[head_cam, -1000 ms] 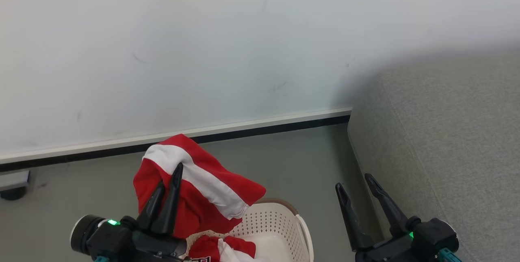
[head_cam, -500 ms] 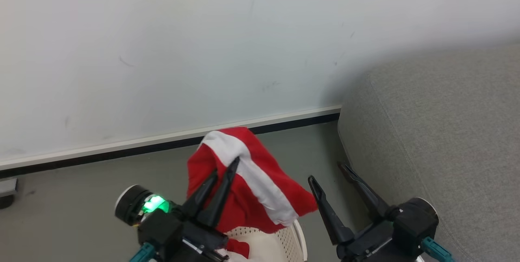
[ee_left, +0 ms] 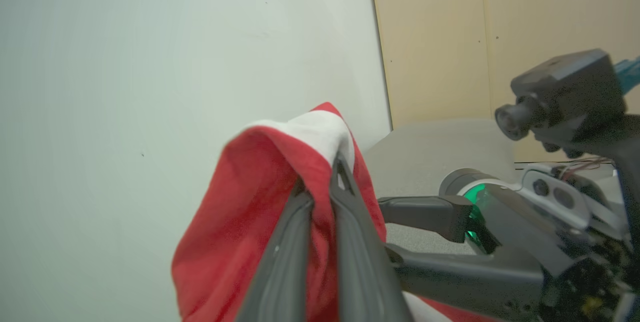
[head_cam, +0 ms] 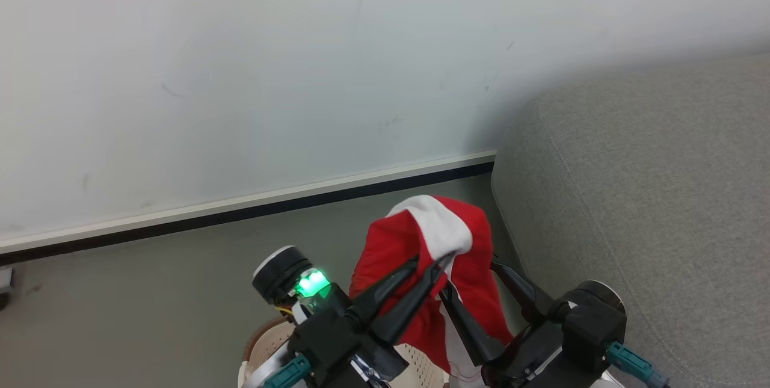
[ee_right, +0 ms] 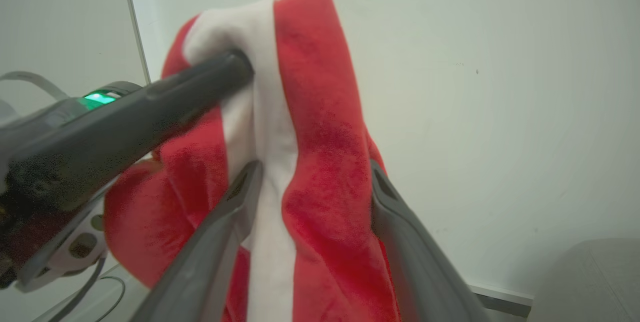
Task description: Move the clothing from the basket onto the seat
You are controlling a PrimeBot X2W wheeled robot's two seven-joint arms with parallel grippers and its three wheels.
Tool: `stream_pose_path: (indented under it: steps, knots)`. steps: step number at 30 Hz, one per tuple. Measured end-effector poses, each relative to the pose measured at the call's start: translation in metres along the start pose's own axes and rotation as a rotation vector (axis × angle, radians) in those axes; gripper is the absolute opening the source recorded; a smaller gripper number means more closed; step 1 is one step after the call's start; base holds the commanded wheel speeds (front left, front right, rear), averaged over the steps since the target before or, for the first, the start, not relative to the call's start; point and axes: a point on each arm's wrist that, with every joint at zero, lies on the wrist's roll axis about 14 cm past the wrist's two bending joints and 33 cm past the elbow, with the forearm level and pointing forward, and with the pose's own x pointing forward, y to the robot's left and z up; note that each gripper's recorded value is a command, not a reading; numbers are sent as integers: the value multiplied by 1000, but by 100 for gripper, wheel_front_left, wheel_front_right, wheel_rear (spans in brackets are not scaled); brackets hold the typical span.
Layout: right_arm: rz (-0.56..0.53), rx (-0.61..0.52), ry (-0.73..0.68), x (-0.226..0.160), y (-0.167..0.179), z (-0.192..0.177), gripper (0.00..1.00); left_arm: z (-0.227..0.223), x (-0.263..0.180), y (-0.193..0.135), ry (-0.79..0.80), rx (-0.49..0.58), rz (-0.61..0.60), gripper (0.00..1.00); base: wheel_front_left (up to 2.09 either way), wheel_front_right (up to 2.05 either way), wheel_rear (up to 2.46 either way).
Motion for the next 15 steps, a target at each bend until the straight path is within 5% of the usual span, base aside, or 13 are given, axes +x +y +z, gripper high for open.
stream_pose_path:
  steps: [7, 9, 10, 15]
  knots:
    - [16, 11, 23, -3, 4, -6, 96, 2, 3, -16, -6, -3, -72, 0, 0, 0, 0]
    - [27, 4, 28, -2, 5, -7, 15, 1, 2, -19, -1, -5, -83, 0, 0, 0, 0]
    - [27, 4, 28, -2, 5, -7, 0, 1, 2, -19, -1, -5, -83, 0, 0, 0, 0]
    - [30, 5, 20, -1, 5, -5, 0, -4, 1, -15, 13, -18, -70, 0, 0, 0, 0]
